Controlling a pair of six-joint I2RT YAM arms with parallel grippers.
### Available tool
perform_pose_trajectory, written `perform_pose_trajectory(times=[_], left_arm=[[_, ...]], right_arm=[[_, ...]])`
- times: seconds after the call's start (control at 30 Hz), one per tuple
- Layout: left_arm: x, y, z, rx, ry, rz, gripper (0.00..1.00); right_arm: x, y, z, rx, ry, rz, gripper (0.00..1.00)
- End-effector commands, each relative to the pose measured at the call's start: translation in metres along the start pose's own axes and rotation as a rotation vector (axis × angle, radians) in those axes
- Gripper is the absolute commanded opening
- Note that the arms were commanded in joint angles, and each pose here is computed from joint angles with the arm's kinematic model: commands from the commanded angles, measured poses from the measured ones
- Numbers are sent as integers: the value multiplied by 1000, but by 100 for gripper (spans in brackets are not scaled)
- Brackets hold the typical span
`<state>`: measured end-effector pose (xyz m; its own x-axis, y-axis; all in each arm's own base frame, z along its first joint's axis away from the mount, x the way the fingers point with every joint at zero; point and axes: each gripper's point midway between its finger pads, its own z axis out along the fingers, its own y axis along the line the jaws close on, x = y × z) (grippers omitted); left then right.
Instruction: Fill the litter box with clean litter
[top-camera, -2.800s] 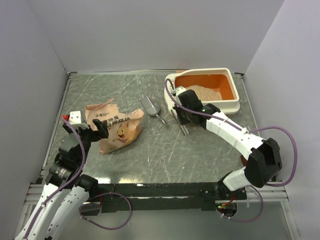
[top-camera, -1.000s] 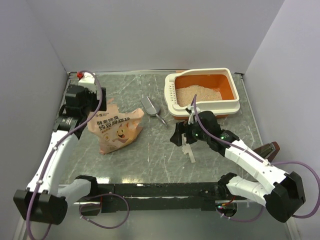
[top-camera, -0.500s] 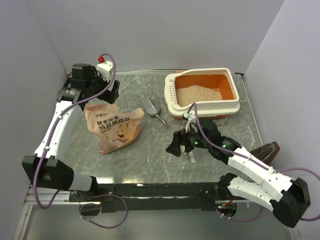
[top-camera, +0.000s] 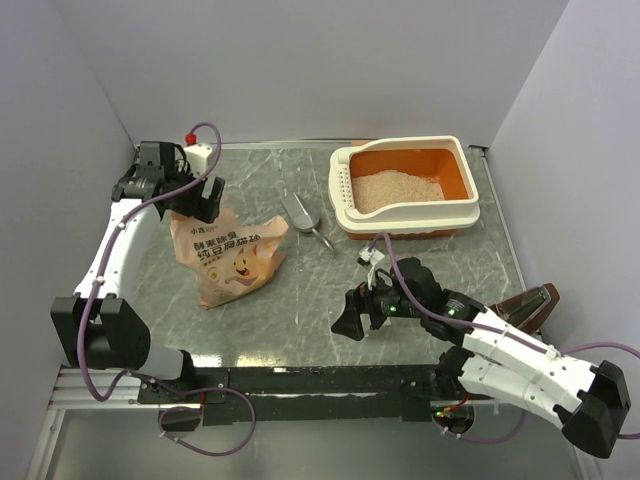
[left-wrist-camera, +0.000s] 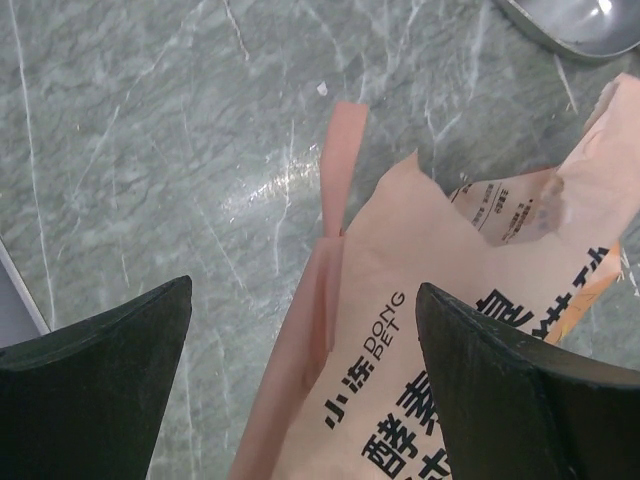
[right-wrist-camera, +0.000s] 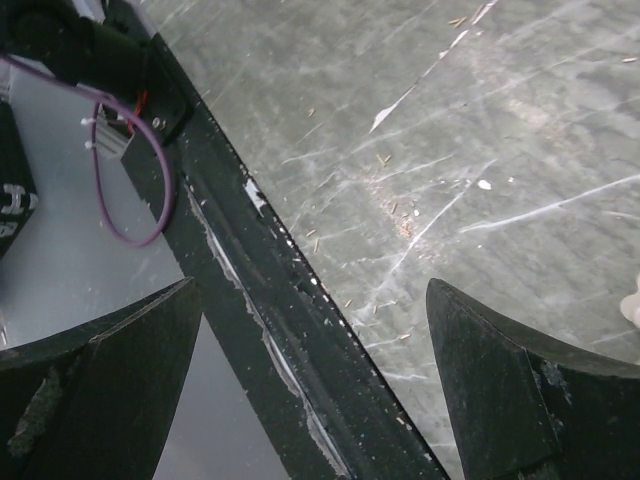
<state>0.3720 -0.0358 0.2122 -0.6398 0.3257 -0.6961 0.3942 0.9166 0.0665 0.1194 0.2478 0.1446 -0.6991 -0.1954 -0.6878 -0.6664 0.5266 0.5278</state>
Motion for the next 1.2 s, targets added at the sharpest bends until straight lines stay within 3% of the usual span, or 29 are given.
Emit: perform_pose_trajectory(times=[0.0, 0.3, 0.4, 0.47, 0.5, 0.57, 0.6, 0.83, 0.97, 1.0, 1.17], left_arm=[[8, 1, -1, 1, 47, -29, 97], [25, -16, -7, 87, 77, -89, 99], [31, -21, -11, 101, 74, -92, 91], [34, -28, -10, 130, 69, -97, 72], [32, -29, -13, 133, 56, -104, 44], [27, -32, -16, 145, 34, -104, 19], [24, -34, -21, 149, 15, -101, 1], [-10, -44, -57, 156, -207, -44, 1], [-28, -65, -90, 195, -427, 46, 1], [-33, -77, -105, 223, -530, 97, 1], [-21, -117, -127, 360, -734, 190, 1]], right_arm=[[-5, 8, -2, -20, -38, -38, 99], [-1, 13, -5, -36, -28, -56, 99], [1, 15, -4, -44, -24, -52, 99], [1, 15, -4, -44, -22, -55, 100], [1, 15, -4, -43, -21, -53, 99], [0, 15, -5, -40, -20, -55, 100], [0, 13, -5, -32, -23, -54, 99], [-6, 12, -4, -14, -36, -52, 99], [-18, 9, -2, 17, -60, -67, 100], [-20, 8, 0, 27, -59, -68, 100], [-46, 3, 5, 86, -109, -100, 100]])
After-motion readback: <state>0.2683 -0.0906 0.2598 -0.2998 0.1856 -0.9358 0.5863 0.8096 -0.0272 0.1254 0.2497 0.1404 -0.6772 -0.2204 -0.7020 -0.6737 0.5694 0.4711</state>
